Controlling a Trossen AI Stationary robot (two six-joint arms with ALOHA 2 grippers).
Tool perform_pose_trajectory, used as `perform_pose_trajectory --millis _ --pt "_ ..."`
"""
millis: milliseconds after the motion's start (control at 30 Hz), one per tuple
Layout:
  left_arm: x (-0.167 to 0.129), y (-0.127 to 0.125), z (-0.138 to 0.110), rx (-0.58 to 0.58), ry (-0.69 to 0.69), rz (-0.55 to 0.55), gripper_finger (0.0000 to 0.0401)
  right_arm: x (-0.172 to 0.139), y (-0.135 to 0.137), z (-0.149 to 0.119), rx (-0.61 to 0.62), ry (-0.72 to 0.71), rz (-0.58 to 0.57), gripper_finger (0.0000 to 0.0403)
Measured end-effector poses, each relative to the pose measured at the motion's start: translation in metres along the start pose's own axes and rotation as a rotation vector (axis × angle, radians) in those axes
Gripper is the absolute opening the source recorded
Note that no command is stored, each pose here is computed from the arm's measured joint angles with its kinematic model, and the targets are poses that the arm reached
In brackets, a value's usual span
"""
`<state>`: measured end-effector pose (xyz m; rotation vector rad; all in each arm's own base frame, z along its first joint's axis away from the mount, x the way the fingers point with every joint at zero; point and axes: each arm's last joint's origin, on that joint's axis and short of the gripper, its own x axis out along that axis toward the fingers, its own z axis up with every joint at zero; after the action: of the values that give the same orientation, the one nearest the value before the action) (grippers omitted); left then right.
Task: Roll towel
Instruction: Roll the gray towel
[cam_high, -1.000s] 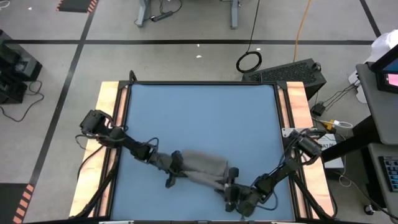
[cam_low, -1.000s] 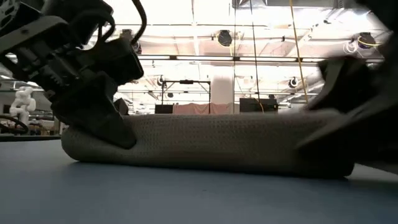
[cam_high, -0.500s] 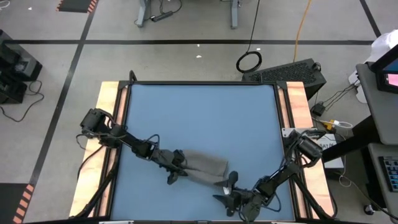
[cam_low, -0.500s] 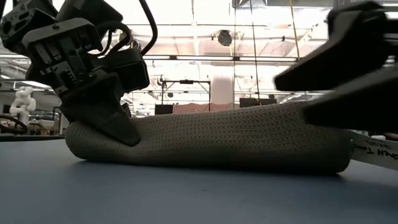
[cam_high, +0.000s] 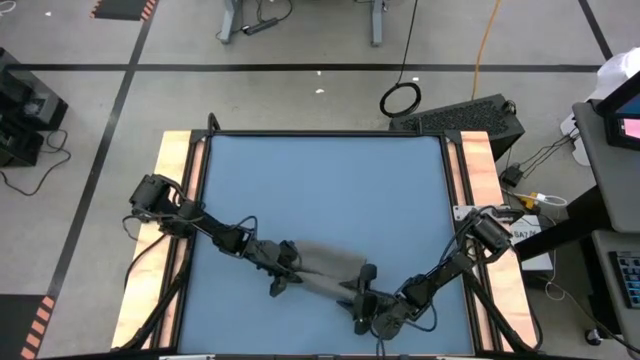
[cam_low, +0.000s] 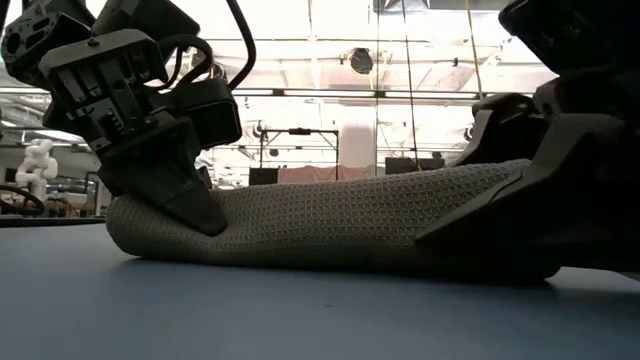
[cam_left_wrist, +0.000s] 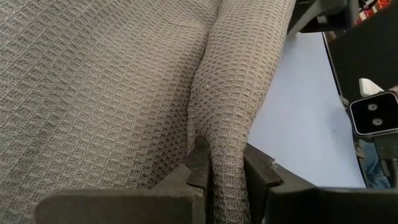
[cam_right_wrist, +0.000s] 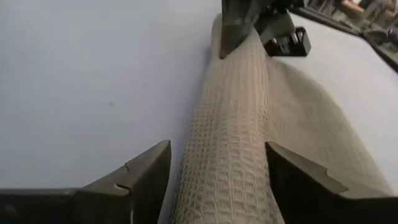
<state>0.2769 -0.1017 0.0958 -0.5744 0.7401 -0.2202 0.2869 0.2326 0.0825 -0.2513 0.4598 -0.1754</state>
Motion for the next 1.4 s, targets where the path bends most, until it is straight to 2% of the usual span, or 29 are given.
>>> perform_pose_trajectory --millis 200,400,567,633,800,867,967,1067,1233,1400 --pt "0.0 0.0 0.0 0.001 -0.002 0.002 0.0049 0.0 0.0 -0.001 0.095 0.012 -0.002 0.0212" --pt "0.001 0.0 0.001 0.028 -0.07 0.069 0.0056 0.0 -0.002 -0.007 0.199 0.055 -0.025 0.0132" --pt "0.0 -0.004 0.0 0.087 -0.083 0.088 0.0113 -0.001 -0.004 -0.01 0.304 0.085 -0.05 0.005" --pt "-0.004 -0.007 0.002 0.128 -0.097 0.101 0.0143 -0.001 -0.004 -0.011 0.327 0.092 -0.043 0.003" --pt "-0.023 -0.02 0.017 0.29 -0.21 0.171 0.0203 -0.001 -0.004 -0.012 0.386 0.113 -0.03 0.003" --pt "-0.03 -0.029 0.02 0.371 -0.262 0.204 0.0216 -0.001 -0.004 -0.012 0.42 0.119 -0.033 0.0043" --pt "-0.035 -0.049 0.013 0.517 -0.304 0.202 0.0227 -0.002 -0.005 -0.014 0.468 0.132 -0.043 0.0058" --pt "-0.031 -0.063 -0.006 0.638 -0.296 0.23 0.0231 -0.002 -0.007 -0.018 0.501 0.14 -0.049 0.0054" --pt "-0.017 -0.064 -0.034 0.724 -0.242 0.313 0.0231 -0.003 -0.008 -0.022 0.508 0.151 -0.051 0.0041" --pt "-0.011 -0.058 -0.04 0.729 -0.238 0.39 0.0231 -0.003 -0.008 -0.022 0.51 0.151 -0.048 0.0048"
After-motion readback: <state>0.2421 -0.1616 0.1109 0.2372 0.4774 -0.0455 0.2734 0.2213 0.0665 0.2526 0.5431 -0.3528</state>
